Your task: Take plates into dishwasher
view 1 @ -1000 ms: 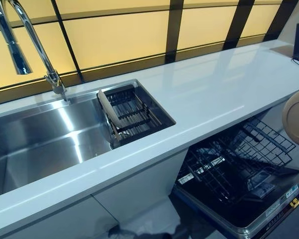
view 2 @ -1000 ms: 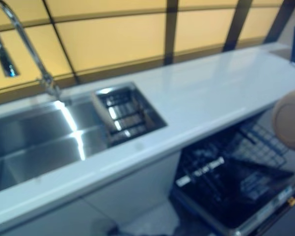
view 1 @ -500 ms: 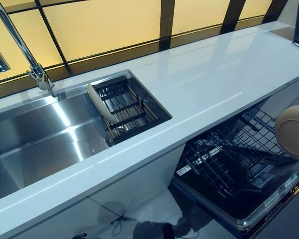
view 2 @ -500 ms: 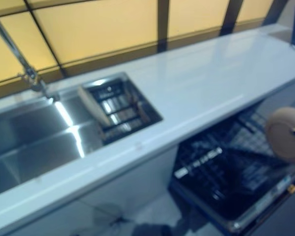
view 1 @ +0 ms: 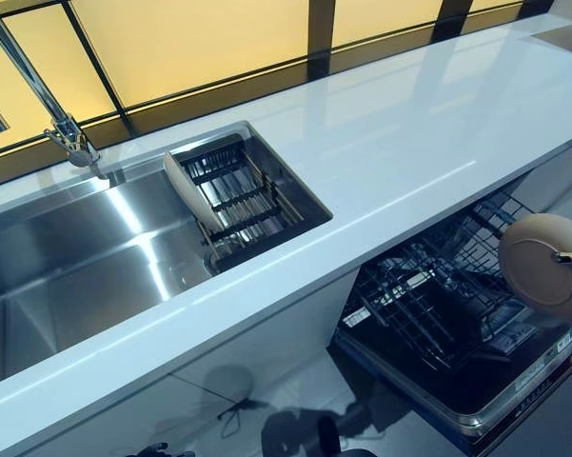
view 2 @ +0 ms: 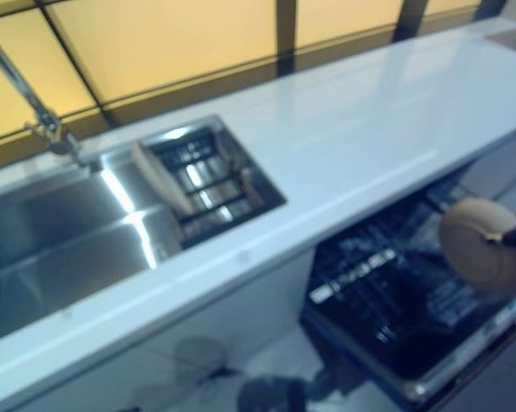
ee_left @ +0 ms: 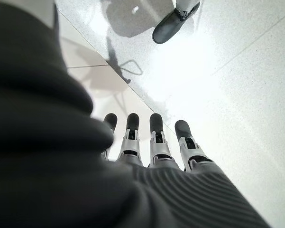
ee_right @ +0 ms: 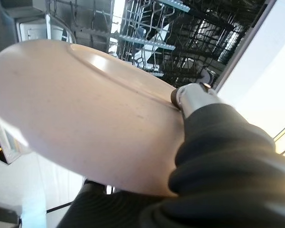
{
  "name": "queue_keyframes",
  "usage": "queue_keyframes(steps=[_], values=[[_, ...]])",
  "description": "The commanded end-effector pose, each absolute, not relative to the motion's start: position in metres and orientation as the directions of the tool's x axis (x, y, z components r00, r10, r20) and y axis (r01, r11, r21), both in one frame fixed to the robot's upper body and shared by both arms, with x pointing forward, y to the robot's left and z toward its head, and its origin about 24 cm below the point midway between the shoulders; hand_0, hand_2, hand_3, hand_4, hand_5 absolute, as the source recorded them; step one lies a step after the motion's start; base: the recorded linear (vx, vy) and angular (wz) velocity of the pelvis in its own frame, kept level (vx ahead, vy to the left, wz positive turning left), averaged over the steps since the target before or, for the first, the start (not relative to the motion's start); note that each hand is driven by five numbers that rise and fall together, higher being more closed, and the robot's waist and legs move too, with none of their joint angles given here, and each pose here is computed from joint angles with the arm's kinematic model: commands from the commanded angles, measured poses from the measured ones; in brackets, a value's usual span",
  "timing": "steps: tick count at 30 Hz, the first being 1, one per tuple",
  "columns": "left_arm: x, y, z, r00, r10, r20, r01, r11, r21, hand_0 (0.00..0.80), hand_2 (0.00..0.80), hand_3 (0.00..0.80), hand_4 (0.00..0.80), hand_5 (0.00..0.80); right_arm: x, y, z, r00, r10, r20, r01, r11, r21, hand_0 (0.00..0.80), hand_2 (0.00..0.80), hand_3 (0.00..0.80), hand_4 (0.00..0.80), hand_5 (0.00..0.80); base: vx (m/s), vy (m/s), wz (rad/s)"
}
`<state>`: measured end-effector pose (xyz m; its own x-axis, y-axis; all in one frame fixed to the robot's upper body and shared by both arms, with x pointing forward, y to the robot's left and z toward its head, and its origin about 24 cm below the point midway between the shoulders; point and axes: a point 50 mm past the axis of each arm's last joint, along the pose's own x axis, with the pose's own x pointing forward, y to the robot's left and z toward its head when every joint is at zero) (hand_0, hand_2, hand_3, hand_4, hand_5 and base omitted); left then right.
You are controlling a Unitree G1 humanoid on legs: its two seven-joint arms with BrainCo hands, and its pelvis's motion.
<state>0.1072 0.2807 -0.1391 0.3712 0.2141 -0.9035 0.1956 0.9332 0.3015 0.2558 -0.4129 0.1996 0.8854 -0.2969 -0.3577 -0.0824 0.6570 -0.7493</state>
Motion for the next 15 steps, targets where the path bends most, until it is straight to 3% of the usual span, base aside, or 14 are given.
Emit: queue_keyframes(steps=[1, 15], values=[[0.106, 0.298, -0.134, 0.356, 0.254, -0.899, 0.214, 0.915, 0.343, 0.0, 0.0, 0.0, 0.0, 0.0, 0.276, -0.397, 0.227, 0.94, -0.268, -0.212, 0.001, 0.624, -0.782, 0.8, 0.8, 0.8, 0.8, 0.8, 0.0, 0.0, 0.0], [0.121, 0.277, -0.138, 0.39, 0.195, -0.9, 0.23, 0.926, 0.3, 0.0, 0.0, 0.0, 0.0, 0.0, 0.301, -0.372, 0.199, 0.941, -0.28, -0.189, 0.021, 0.607, -0.795, 0.8, 0.8, 0.8, 0.8, 0.8, -0.003, 0.001, 0.0]])
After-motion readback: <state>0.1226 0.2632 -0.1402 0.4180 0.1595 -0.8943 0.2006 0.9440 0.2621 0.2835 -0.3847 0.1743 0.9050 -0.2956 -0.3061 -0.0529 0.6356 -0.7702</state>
